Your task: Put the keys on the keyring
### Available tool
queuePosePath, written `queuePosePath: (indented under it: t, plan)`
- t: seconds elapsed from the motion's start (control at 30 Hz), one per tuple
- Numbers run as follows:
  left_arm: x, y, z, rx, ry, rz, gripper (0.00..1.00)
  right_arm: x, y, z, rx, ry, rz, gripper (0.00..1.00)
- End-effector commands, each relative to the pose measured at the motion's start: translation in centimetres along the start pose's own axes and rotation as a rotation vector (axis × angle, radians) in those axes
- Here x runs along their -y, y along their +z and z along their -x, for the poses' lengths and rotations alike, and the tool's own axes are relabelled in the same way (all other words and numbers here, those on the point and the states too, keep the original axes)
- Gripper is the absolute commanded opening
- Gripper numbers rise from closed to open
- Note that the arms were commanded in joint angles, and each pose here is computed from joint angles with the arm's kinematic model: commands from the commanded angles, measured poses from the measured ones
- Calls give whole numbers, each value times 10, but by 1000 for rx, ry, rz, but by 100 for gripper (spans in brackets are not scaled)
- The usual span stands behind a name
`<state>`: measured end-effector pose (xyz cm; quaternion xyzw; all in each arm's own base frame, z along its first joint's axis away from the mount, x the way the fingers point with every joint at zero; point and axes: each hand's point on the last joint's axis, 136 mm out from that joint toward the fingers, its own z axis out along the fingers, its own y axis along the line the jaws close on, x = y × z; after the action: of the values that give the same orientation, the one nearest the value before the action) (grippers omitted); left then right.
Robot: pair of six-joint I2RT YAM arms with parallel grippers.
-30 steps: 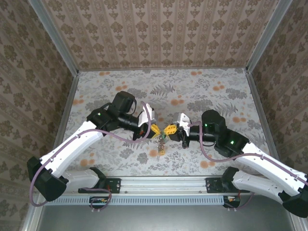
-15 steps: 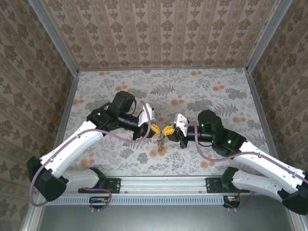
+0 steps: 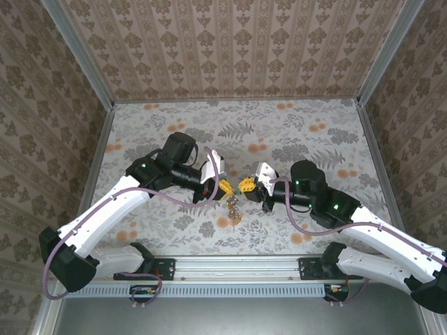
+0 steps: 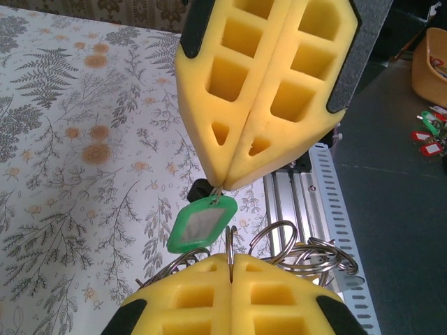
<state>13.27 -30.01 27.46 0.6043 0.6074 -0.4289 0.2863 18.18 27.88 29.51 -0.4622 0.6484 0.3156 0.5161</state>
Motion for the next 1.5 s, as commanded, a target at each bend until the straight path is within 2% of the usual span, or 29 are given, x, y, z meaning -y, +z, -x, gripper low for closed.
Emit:
queuePosePath:
  t: [0.0, 0.23, 1.0, 1.47]
  plan:
    - [4, -5, 9, 38, 43, -8, 0, -9, -1, 6, 19, -18, 45, 0]
    - [4, -4, 9, 38, 40, -9, 0, -16, 3, 3, 6, -8, 86, 0]
    - [6, -6, 10, 44, 44, -14, 0, -16, 11, 2, -1, -18, 84, 0]
    - [5, -5, 11, 52, 35, -19, 0, -25, 2, -4, -10, -38, 101, 0]
